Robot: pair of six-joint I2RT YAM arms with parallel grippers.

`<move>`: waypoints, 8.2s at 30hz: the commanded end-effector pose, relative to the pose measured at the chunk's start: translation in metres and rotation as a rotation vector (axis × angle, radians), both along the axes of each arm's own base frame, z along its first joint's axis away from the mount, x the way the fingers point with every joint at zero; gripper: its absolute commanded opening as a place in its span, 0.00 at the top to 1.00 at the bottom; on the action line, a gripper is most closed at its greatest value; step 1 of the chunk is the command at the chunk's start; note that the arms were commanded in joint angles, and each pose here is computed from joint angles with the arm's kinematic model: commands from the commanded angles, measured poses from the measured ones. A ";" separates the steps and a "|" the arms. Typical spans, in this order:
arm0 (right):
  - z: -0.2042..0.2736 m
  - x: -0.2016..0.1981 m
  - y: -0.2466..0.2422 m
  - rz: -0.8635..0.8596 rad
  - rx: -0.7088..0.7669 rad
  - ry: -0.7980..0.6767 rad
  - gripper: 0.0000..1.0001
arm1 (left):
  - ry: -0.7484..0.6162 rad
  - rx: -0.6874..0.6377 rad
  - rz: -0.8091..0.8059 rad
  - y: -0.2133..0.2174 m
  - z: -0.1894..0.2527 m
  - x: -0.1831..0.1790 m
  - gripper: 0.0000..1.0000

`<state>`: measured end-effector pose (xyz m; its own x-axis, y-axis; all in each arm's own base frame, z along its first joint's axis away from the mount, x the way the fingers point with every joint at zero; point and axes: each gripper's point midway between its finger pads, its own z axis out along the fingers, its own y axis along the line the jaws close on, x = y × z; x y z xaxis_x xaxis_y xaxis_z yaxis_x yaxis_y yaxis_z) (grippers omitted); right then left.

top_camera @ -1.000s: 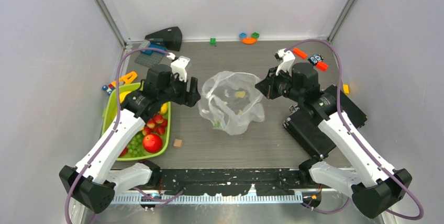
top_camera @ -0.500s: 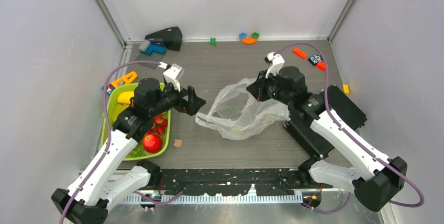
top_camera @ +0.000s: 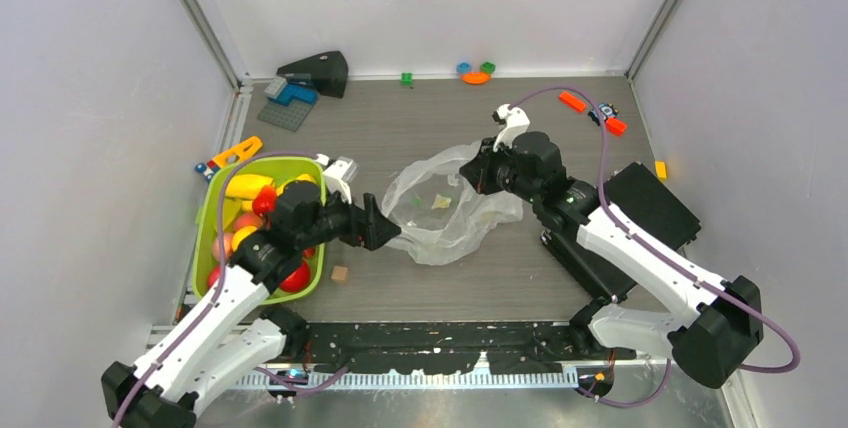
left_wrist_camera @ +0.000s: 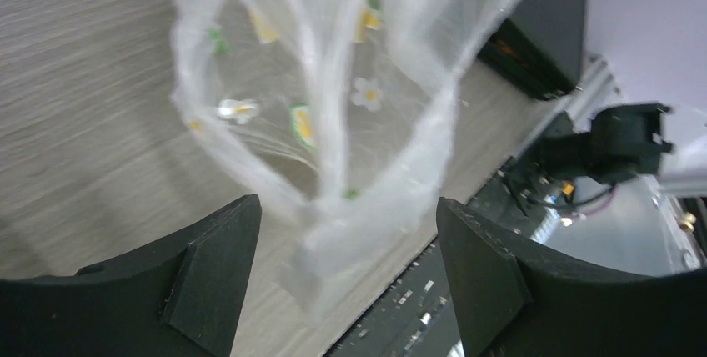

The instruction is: Place the fake fruits into the plastic bag and tie a complex knot

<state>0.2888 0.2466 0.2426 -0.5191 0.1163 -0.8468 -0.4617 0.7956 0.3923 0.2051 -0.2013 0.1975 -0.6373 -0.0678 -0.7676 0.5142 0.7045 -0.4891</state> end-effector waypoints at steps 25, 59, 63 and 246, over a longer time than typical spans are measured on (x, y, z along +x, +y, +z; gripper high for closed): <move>-0.021 0.015 0.008 -0.050 0.003 -0.010 0.95 | -0.130 0.029 -0.001 0.015 0.065 -0.033 0.06; -0.002 -0.006 0.015 0.039 0.104 -0.074 0.95 | 0.258 0.333 1.439 0.300 -0.055 0.003 0.01; -0.001 -0.006 0.017 0.049 0.110 -0.072 0.95 | 0.279 0.320 1.419 0.301 -0.062 0.016 0.01; -0.013 -0.016 0.024 0.090 0.090 -0.012 0.95 | -0.035 0.628 0.502 0.173 0.035 0.055 0.09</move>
